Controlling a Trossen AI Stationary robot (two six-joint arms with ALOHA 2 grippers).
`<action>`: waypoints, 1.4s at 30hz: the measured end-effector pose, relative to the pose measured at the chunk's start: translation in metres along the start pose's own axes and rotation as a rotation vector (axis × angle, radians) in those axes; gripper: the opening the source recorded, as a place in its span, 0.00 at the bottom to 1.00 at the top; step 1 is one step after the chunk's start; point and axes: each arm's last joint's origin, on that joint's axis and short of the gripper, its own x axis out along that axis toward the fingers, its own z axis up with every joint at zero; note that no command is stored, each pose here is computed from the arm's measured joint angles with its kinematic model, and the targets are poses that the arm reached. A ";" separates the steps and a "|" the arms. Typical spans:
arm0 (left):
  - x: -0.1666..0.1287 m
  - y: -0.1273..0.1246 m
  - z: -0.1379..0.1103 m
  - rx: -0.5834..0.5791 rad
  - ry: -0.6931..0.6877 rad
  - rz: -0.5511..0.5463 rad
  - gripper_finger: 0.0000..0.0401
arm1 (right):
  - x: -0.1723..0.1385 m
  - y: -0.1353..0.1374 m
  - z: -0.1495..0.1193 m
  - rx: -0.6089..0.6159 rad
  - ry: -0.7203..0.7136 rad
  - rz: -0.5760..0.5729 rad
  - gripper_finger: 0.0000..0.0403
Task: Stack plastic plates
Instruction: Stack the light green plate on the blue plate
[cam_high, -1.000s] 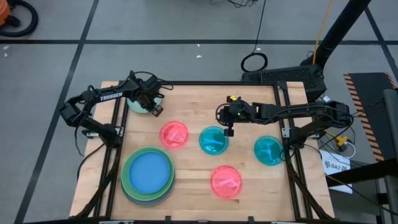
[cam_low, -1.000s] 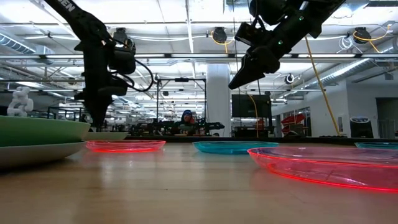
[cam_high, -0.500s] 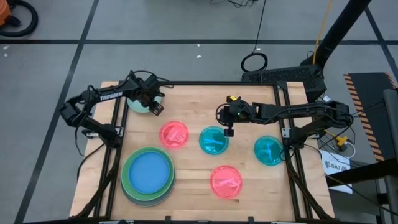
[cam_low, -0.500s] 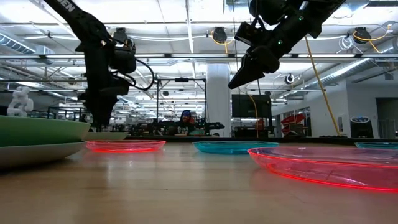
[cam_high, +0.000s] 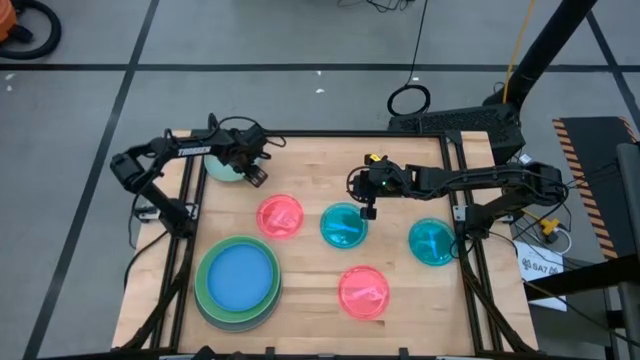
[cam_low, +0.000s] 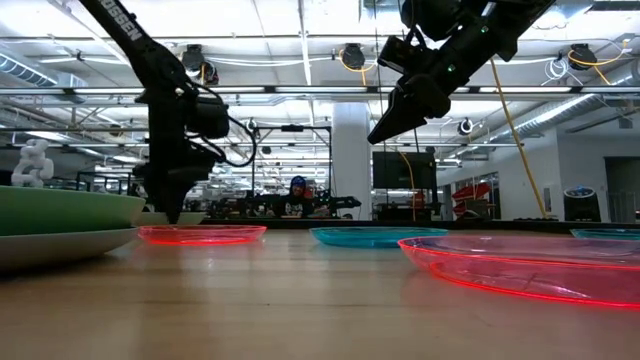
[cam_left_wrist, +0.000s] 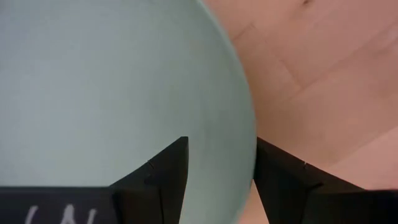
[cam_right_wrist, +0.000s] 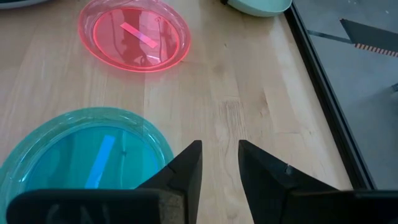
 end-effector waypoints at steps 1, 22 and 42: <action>0.002 0.000 0.000 0.001 0.004 0.003 0.44 | 0.000 0.000 0.000 0.000 0.000 0.000 0.25; 0.009 -0.010 0.003 0.040 -0.002 0.081 0.05 | 0.000 0.000 0.000 0.003 0.000 -0.004 0.25; -0.085 -0.079 -0.022 0.259 -0.162 0.207 0.03 | -0.001 0.009 0.002 0.088 -0.008 0.021 0.25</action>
